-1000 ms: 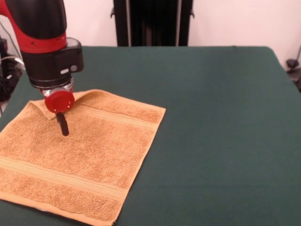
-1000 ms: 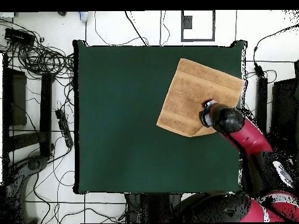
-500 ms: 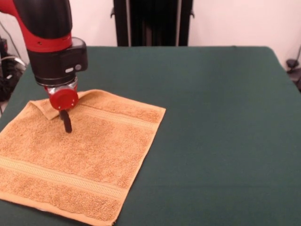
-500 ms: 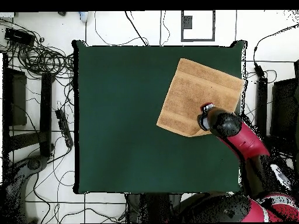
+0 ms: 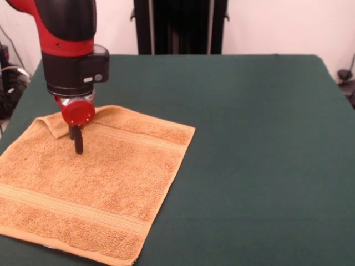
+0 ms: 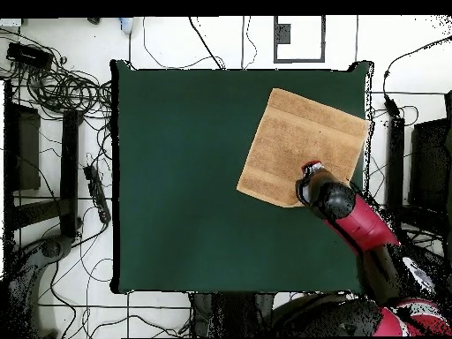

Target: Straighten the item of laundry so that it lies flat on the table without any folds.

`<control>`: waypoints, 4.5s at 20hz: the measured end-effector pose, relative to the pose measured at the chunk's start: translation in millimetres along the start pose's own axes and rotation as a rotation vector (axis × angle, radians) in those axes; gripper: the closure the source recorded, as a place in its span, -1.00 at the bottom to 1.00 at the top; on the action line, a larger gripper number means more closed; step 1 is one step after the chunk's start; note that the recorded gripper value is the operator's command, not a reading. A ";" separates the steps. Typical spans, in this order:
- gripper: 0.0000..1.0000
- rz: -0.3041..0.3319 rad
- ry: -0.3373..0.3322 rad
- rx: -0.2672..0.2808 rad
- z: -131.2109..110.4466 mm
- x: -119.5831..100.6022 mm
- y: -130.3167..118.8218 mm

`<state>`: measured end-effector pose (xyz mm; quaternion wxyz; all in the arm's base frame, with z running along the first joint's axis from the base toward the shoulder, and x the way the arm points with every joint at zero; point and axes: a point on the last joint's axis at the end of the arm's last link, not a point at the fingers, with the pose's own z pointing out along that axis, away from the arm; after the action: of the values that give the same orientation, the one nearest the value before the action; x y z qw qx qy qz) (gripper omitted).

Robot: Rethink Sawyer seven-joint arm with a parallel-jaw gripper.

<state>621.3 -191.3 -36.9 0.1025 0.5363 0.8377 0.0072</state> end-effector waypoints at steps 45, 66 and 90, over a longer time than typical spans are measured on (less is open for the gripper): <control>-1.00 0.127 0.016 0.068 -29.9 -28.4 -79.7; -1.00 0.009 0.063 0.160 6.8 -243.0 -56.3; -1.00 -0.051 -0.062 0.108 -99.6 -274.0 6.5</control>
<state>719.8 -425.5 106.2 0.0995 0.5197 0.8466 -0.0571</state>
